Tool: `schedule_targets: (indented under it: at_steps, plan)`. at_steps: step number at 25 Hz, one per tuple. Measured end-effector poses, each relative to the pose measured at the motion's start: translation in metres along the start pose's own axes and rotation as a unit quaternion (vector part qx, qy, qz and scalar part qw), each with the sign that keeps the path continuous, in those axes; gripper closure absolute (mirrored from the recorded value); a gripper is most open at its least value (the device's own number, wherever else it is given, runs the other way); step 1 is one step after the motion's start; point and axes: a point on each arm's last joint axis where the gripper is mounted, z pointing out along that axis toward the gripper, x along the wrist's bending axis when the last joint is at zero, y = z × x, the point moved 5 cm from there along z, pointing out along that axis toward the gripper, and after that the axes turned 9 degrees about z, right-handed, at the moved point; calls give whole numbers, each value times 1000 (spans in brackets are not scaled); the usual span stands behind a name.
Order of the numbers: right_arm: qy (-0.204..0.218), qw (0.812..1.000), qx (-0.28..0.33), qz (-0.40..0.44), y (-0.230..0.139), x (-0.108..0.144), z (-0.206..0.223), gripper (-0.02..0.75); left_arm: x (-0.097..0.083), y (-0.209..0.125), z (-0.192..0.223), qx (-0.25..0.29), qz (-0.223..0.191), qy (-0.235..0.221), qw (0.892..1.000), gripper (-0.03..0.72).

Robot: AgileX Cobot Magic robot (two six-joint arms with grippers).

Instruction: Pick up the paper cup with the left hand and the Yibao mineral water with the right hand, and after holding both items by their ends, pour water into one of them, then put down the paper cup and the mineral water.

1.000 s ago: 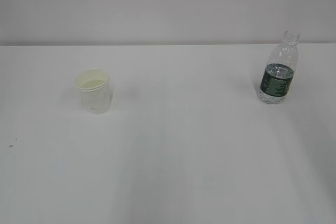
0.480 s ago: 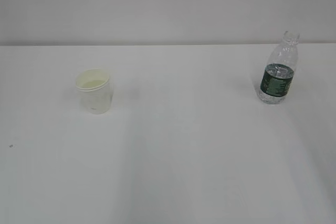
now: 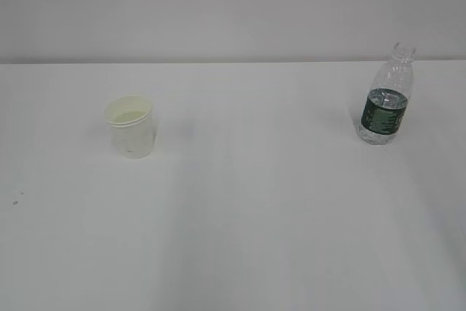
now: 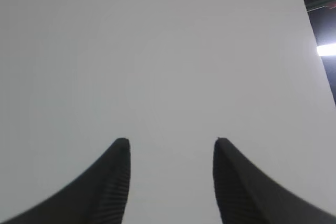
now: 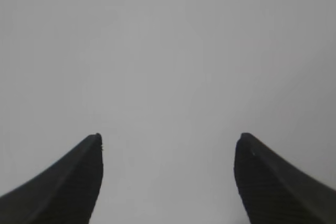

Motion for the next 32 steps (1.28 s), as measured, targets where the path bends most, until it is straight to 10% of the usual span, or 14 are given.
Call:
schedule_targets:
  at_steps: [12, 32]
  plan:
    - [5, 1000, 19, 2, 0, -1, -8, 148, 14, -5, -29, 46, 156, 71, 984, 326]
    - [-41, 988, 144, -26, -3, -19, -98, 148, 38, -17, -102, 198, 459, 124, 857, 365]
